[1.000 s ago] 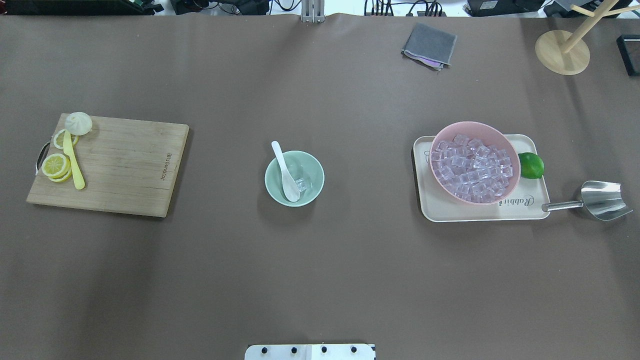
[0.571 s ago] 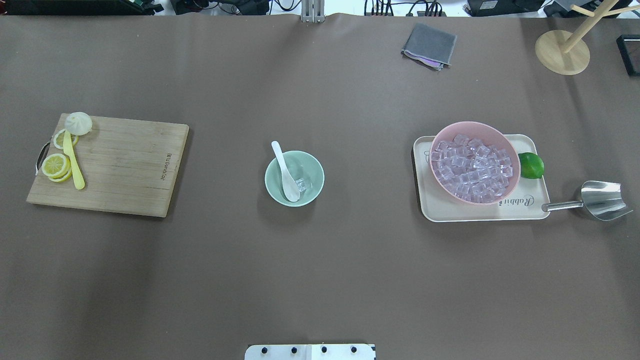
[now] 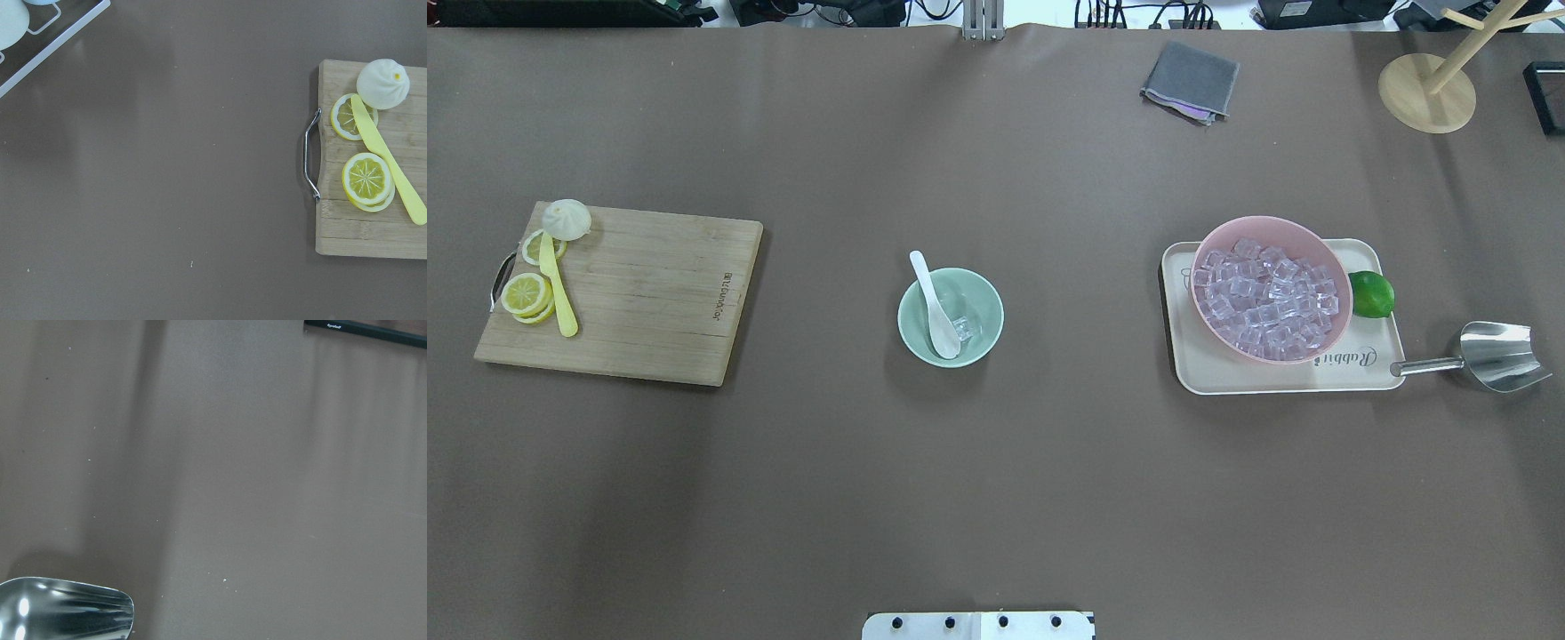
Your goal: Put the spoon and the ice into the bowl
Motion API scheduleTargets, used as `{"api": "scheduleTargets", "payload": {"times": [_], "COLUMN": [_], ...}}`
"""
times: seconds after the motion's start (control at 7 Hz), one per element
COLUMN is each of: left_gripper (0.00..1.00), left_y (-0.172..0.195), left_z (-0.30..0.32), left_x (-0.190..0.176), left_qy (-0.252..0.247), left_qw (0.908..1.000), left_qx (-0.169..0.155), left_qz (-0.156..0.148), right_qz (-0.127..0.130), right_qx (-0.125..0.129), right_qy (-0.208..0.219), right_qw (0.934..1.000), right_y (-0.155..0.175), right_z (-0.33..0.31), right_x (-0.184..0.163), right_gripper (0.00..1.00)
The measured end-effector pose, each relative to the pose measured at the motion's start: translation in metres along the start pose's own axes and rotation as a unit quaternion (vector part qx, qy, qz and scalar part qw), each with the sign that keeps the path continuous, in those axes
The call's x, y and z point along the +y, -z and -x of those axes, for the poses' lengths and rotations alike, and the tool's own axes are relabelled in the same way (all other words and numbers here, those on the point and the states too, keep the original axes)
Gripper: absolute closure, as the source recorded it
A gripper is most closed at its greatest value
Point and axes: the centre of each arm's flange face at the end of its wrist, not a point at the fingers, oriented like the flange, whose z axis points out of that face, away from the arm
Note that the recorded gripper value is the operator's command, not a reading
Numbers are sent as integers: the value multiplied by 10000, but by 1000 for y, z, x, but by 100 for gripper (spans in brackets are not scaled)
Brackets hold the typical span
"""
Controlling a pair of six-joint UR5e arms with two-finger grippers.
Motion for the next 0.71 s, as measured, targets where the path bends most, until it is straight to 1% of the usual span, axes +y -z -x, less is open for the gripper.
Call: {"api": "scheduleTargets", "payload": {"times": [0.71], "left_gripper": [2], "left_y": [1], "left_z": [-1], "left_x": [-1], "left_qy": [-10], "left_qw": [10000], "left_qx": [0], "left_qz": [-10], "right_qz": [-7], "right_qx": [1], "right_qy": [5], "right_qw": [10000], "right_y": [-3], "right_z": [-2], "right_x": [5], "right_gripper": [0]}}
